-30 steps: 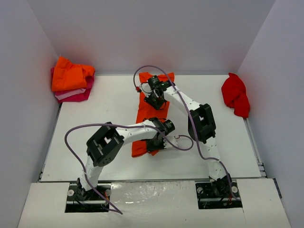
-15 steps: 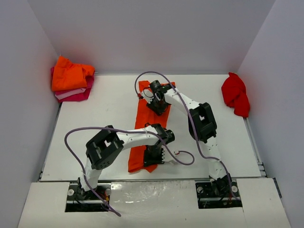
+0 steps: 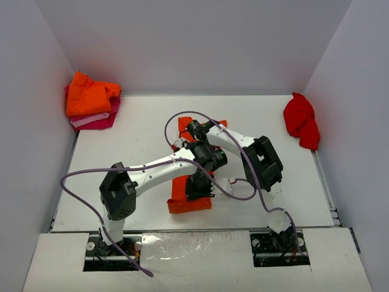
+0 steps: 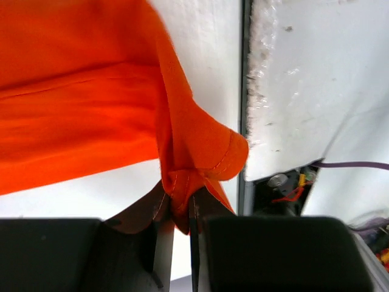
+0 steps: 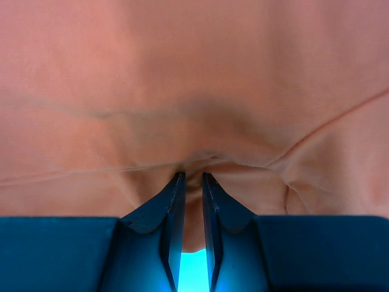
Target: Fold and stack the t-shirts
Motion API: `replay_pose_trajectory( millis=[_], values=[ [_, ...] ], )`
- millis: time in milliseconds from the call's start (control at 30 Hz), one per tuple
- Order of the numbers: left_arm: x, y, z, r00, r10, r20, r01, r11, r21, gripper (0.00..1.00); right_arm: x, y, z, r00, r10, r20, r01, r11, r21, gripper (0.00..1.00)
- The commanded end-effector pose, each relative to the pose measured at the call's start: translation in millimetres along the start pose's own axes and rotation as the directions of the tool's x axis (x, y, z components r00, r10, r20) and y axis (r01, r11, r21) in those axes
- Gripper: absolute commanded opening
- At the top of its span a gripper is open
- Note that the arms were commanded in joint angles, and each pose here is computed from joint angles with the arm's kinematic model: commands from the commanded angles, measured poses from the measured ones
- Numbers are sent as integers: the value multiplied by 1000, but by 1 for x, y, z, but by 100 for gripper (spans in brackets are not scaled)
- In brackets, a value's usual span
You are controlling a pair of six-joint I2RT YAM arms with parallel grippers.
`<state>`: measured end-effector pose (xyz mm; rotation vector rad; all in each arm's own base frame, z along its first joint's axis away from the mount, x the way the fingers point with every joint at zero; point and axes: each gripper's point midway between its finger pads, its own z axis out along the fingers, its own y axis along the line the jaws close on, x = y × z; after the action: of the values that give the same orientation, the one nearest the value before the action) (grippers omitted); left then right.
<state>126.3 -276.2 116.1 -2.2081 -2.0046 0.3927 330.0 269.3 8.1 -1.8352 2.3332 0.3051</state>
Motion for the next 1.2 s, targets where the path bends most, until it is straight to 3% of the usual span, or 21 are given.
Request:
replay_pose_trajectory(
  millis=[0,267,467,767,900,1000,1067,1167],
  values=[
    [11,7,-68,999,38,12,-36,990,-137,0,61,90,23,979,-17,-205,-47,952,-303,16],
    [4,17,-110,996,77,38,-66,968,-242,0,71,117,18,982,-4,-188,-63,936,-347,18],
    [1,21,-114,995,99,34,-87,963,-255,0,36,73,-10,997,53,-64,-62,988,-143,22],
    [-7,21,-125,987,151,52,-132,954,-270,0,-21,-3,-121,971,79,227,-111,985,131,25],
    [-9,18,-127,984,167,63,-144,950,-276,0,-30,-38,-169,927,107,359,-197,954,225,26],
    [-9,22,-123,983,171,61,-146,946,-288,0,-29,-58,-187,915,121,385,-251,918,308,27],
    [-10,25,-118,983,175,58,-152,946,-287,0,-22,-78,-196,904,164,395,-324,866,380,27],
    [-9,31,-107,983,182,34,-166,947,-276,0,0,-120,-205,880,244,407,-442,732,519,27]
  ],
)
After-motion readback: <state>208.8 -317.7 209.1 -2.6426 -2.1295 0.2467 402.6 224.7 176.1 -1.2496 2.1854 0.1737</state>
